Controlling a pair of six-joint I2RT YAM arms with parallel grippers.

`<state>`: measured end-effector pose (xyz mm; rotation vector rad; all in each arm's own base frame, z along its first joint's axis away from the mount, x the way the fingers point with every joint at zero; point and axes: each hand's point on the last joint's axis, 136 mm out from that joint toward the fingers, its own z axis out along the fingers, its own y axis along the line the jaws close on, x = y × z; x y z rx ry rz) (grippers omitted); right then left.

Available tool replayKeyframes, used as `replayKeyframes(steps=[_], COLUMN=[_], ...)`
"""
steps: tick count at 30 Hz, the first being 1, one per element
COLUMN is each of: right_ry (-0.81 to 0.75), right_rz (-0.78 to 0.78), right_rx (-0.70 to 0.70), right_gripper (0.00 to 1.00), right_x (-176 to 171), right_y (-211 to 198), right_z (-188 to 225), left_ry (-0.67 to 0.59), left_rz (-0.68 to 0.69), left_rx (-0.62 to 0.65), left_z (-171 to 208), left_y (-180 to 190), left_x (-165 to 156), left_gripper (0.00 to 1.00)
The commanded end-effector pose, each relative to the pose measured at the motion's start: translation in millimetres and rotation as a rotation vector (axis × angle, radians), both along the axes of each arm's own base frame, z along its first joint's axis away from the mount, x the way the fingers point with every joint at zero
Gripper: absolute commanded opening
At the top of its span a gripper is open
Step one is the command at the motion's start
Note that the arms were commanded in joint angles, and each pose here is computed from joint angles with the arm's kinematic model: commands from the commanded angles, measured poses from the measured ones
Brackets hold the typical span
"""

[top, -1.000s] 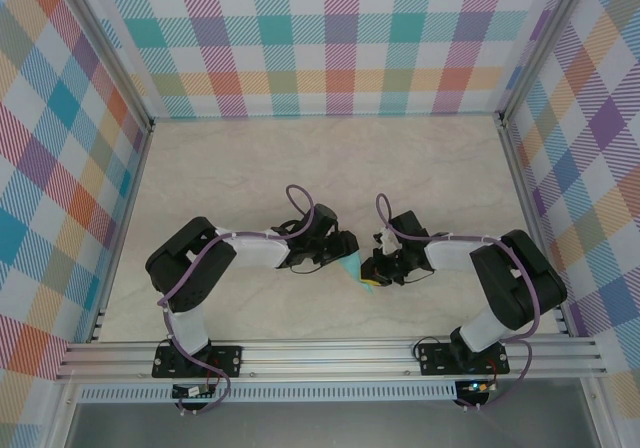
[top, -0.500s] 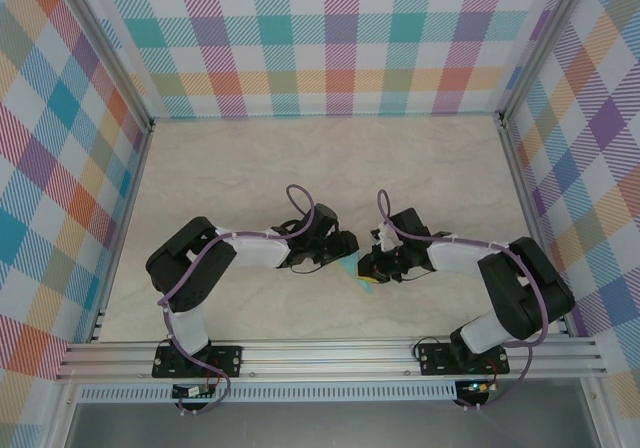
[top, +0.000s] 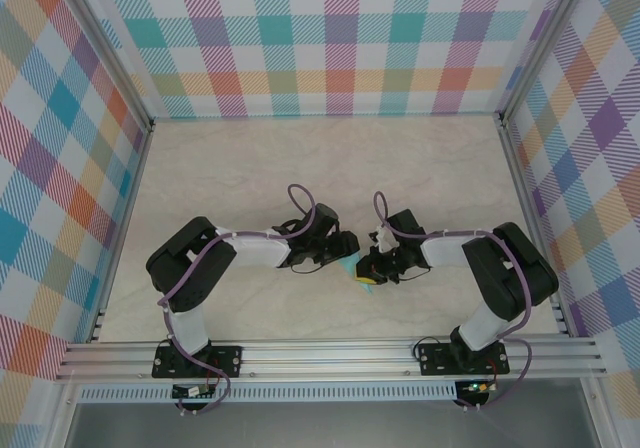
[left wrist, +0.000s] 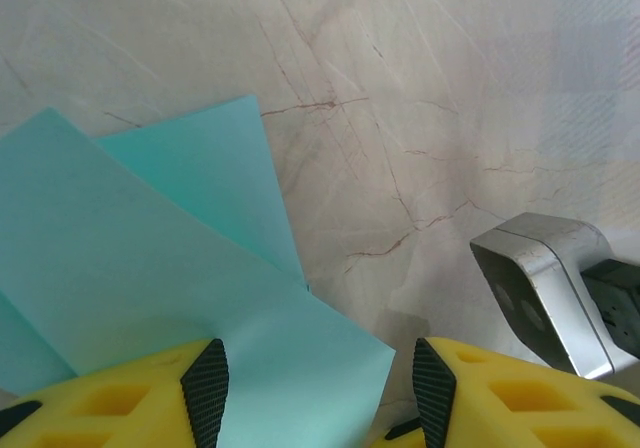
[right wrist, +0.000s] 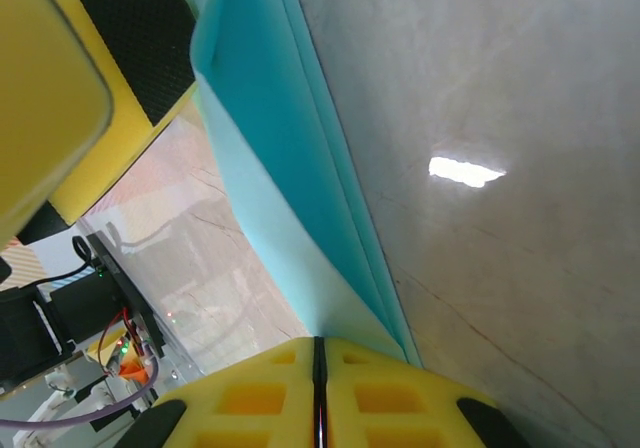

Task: Fold a paper plane with a square sheet of paper (pick it up from the middle)
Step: Perform the fifth fold on the wing at the bottom-center of the table.

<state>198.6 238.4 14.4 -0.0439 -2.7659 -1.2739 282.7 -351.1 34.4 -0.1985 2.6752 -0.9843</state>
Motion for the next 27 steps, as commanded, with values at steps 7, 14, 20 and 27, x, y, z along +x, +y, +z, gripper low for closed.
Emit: replayKeyframes(steps=[7,14,20,27], right_ry=[0.087,0.089,0.094,0.099], right_rz=[-0.037,-0.047,-0.054,-0.06], right_rx=[-0.078,-0.072,-0.082,-0.086], right_gripper=[0.09,0.07,0.06,0.06], right_x=[-16.0,-13.0,-12.9,-12.8], right_y=[-16.3,-14.5,-15.7,-16.1], right_z=[-32.1,-31.7,-32.9,-34.1], left_ry=[-0.101,-0.043,-0.035,-0.038], left_rz=[-0.022,-0.102,-0.14,-0.148], left_rx=[-0.052,-0.142,-0.145,-0.11], left_z=[31.5,23.0,16.3,9.6], left_y=[3.4,-19.6,-26.2,-19.6], left_x=[3.9,-19.0,-34.8,-51.8], left_gripper=[0.56,0.34,0.29,0.28])
